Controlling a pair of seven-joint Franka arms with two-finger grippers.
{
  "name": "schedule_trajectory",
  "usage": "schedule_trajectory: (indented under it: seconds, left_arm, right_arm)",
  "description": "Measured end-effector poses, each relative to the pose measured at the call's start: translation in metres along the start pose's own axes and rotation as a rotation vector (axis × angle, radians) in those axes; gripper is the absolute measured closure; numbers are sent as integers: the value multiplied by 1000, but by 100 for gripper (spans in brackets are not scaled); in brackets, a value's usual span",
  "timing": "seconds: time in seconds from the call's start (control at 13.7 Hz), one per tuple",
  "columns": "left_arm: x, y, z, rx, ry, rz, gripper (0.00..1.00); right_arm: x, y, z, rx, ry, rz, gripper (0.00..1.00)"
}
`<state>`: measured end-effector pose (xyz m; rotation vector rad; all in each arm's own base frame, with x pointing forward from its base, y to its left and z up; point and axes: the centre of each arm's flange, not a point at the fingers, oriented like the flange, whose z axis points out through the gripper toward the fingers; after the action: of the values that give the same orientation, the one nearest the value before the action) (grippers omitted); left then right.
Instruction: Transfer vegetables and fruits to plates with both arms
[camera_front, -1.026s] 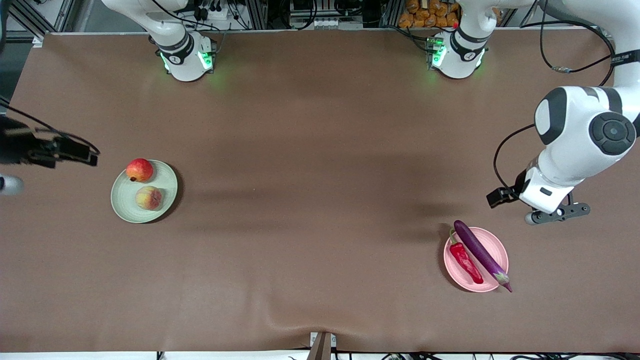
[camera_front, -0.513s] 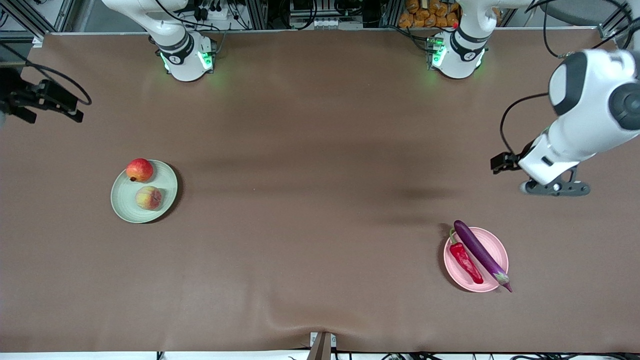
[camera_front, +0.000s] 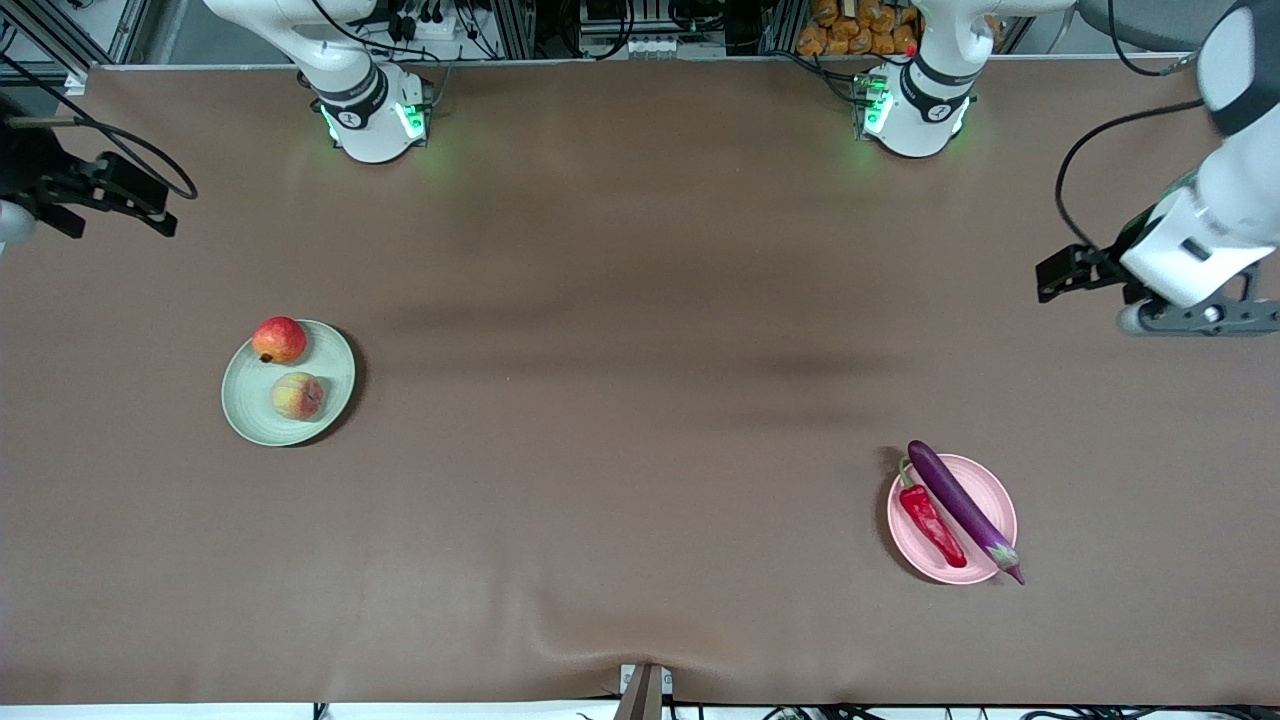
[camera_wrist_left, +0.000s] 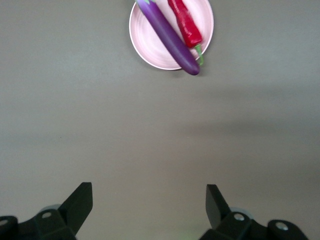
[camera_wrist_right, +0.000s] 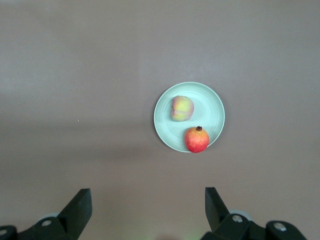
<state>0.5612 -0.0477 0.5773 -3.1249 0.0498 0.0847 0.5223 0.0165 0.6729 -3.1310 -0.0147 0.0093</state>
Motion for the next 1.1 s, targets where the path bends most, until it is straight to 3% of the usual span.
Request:
schedule_trajectory:
  seconds: [0.44,1.1]
  left_arm:
    - [-15,9,-66,-34,21,15,0]
    - [-20,5,-55,4,-44,12,0]
  right_arm:
    - [-1,-1,-11,0,2,-17,0]
    - [0,-2,-9,0,-3,-21,0]
